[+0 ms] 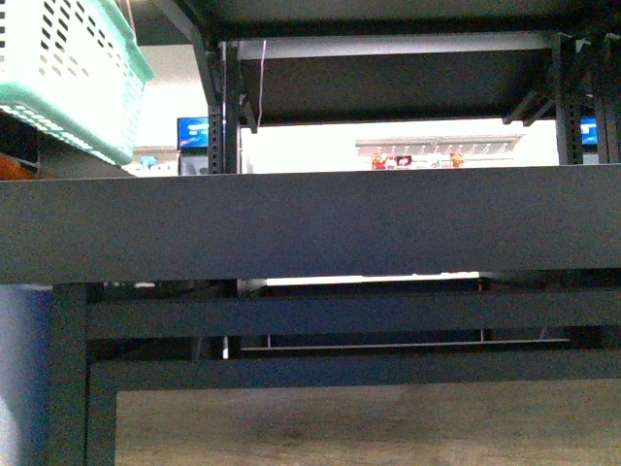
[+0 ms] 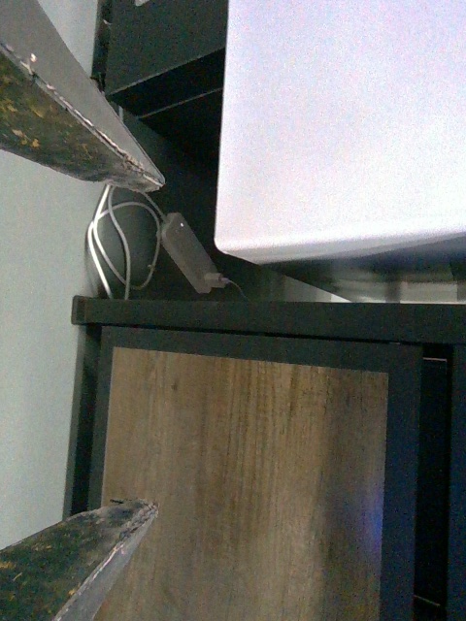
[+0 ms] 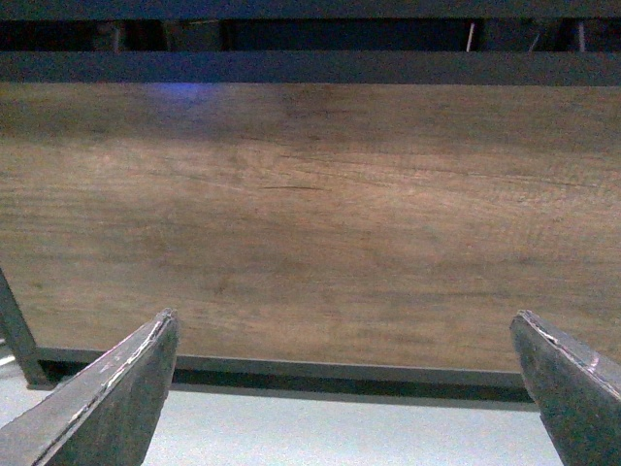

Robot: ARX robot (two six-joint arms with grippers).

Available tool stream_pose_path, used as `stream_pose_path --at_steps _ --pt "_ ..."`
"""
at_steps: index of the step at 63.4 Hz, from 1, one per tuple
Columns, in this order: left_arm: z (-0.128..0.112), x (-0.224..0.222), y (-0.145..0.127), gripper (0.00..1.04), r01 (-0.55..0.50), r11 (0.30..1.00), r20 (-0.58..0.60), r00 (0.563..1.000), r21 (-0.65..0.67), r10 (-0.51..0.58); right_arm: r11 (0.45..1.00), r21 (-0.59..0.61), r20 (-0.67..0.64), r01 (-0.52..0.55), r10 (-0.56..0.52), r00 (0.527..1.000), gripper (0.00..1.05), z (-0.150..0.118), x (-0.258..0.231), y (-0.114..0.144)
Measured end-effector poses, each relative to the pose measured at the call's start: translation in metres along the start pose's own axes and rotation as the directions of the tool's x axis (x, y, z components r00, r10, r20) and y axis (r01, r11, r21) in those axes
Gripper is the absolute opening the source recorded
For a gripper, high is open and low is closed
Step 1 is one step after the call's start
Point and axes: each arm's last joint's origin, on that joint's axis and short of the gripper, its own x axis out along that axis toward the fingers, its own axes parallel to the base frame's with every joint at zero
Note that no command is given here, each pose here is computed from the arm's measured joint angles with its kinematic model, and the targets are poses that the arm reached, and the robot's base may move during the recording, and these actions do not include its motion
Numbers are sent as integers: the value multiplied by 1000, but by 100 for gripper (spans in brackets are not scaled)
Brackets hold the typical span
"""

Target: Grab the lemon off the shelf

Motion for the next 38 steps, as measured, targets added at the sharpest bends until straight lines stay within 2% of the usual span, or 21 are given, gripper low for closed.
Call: stream_pose_path --at_steps 38 --pt "0 0 0 97 0 1000 0 1000 0 0 1000 0 0 0 0 1000 102 0 0 0"
